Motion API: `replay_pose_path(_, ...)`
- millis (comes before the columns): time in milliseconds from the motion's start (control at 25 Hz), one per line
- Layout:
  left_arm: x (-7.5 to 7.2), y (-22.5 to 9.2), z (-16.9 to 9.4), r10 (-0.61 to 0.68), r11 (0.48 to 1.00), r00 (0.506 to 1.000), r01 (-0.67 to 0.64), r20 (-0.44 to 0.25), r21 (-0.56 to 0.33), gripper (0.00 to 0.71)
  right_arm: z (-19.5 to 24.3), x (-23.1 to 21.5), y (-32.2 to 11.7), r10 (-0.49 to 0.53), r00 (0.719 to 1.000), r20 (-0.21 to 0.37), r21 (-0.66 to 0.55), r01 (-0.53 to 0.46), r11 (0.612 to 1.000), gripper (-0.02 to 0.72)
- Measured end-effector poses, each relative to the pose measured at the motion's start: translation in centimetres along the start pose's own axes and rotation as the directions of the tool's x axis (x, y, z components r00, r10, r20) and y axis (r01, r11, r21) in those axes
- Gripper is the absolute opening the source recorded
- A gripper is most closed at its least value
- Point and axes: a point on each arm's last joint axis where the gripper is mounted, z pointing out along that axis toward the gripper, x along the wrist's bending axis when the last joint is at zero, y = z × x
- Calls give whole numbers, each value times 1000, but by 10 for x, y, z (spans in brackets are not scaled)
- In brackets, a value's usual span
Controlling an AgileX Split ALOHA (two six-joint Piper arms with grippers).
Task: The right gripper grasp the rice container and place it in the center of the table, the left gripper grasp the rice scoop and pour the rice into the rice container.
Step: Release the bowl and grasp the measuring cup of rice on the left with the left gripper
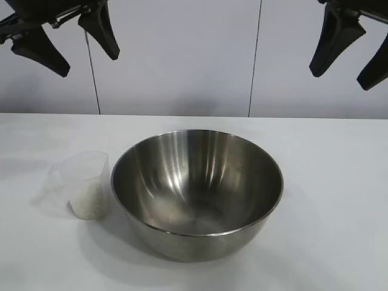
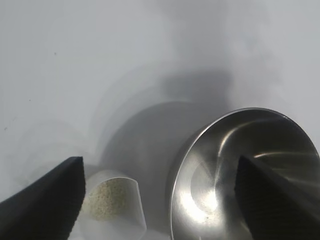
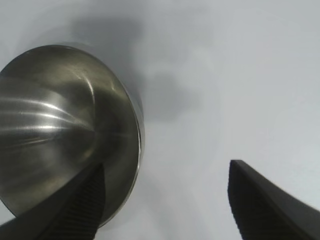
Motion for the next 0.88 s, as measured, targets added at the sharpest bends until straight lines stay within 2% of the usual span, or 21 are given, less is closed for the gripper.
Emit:
replay_pose_path(80, 3, -1, 0, 25, 1000, 999, -25, -29, 14, 594, 0, 0, 0, 0, 1000, 0, -1, 0, 1000, 483)
replay_pose_path(280, 12, -9, -2, 100, 989, 988, -86, -121, 116, 594, 0, 0, 0, 1, 1000, -2, -1, -1, 1000, 483)
replay_pose_path(520, 14, -9, -2, 114, 988, 984, -97, -137, 121, 594, 0, 0, 0, 2, 1000, -3, -1, -2, 1000, 483)
replay_pose_path(720, 15, -4, -6, 166, 985, 972, -157, -166, 70, 594, 0, 0, 0, 2, 1000, -3, -1, -2, 1000, 483)
replay_pose_path(800, 14, -1, -17, 198, 980, 961, -198, -195, 21, 594, 0, 0, 0, 2, 1000, -3, -1, -2, 1000, 483)
replay_pose_path(880, 11, 2, -37, 222, 968, 948, -242, -227, -66, 594, 0, 0, 0, 2, 1000, -3, -1, -2, 1000, 483)
